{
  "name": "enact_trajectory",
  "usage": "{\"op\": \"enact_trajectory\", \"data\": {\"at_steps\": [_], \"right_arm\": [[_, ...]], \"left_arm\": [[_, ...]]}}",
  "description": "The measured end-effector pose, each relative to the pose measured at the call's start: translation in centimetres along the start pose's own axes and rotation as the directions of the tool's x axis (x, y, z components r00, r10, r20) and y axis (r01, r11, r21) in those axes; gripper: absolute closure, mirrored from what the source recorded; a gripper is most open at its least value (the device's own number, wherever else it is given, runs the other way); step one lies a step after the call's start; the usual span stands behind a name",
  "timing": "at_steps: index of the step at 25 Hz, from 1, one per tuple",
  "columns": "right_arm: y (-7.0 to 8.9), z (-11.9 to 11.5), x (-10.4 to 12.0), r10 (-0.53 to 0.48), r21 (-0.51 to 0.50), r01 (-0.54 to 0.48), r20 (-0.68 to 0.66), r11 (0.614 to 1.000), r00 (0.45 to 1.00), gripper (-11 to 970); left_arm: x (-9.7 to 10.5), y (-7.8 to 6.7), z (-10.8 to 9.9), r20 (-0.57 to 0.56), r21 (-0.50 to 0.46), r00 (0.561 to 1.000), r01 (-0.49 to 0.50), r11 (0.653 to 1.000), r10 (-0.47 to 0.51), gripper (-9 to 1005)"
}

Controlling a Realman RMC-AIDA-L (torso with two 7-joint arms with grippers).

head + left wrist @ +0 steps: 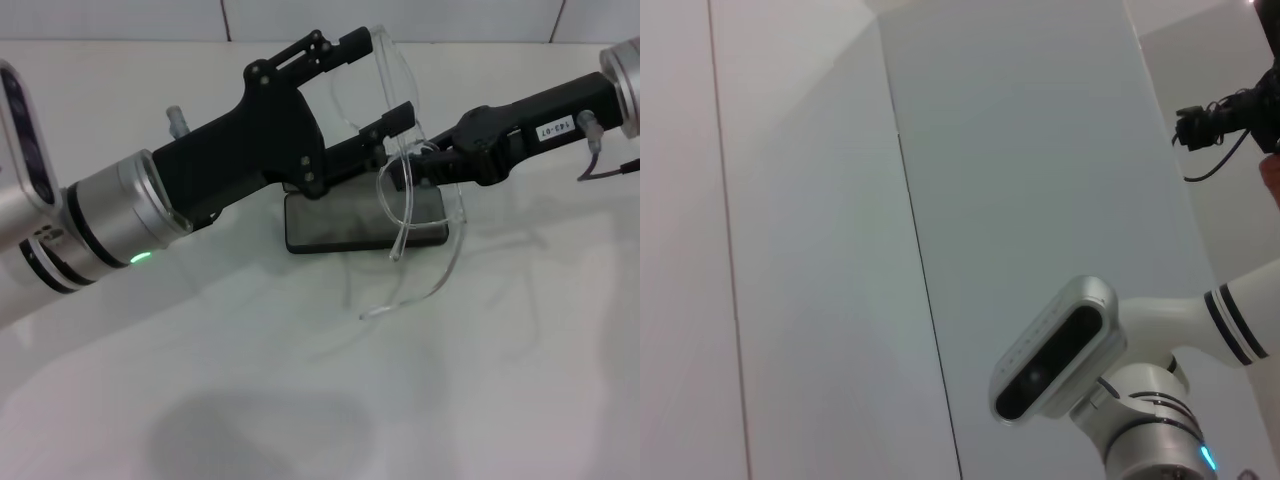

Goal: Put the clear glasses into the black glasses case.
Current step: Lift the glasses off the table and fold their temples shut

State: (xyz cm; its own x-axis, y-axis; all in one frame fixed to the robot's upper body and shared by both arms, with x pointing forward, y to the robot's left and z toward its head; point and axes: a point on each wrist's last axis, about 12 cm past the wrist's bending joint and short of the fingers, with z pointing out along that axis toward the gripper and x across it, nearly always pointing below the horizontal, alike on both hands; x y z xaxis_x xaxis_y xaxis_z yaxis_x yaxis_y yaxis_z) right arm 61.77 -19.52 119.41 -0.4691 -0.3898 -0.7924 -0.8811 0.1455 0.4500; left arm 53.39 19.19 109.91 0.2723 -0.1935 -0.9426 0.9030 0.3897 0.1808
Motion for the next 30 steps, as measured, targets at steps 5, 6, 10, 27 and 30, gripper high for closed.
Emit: {"op": "enact_trajectory", "data": {"at_steps": [5, 6, 10, 27, 30], "right_arm": [[0.6, 0.2, -0.5, 0.011, -0.046, -0.012, -0.018, 0.999, 1.0, 940], [0.6, 0.2, -0.5, 0.015, -0.053, -0.016, -0.021, 0.998, 1.0, 940], [0.8, 0.1, -0.7, 0.026, -0.069, -0.027, -0.023, 0.997, 0.999, 940], [-1.2, -4.5, -0.5, -0.047, 0.176, -0.007, 0.303, 0.984, 0.952, 942], [-1.2, -6.1, -0.5, -0.109, 0.219, 0.02, 0.403, 0.976, 0.909, 942]], "left_arm": [[-0.1, 0.2, 0.0, 0.013, -0.019, 1.0, -0.015, 1.0, 0.015, 287], [-0.2, 0.2, 0.0, 0.014, -0.02, 1.0, -0.02, 1.0, 0.02, 287], [-0.2, 0.3, 0.0, 0.018, -0.026, 0.999, -0.029, 0.999, 0.029, 287], [-1.4, 0.3, -3.3, 0.1, -0.121, 0.994, -0.035, 0.992, 0.047, 287], [-0.9, 0.6, -4.7, 0.029, -0.143, 0.999, -0.012, 0.99, 0.016, 287]]}}
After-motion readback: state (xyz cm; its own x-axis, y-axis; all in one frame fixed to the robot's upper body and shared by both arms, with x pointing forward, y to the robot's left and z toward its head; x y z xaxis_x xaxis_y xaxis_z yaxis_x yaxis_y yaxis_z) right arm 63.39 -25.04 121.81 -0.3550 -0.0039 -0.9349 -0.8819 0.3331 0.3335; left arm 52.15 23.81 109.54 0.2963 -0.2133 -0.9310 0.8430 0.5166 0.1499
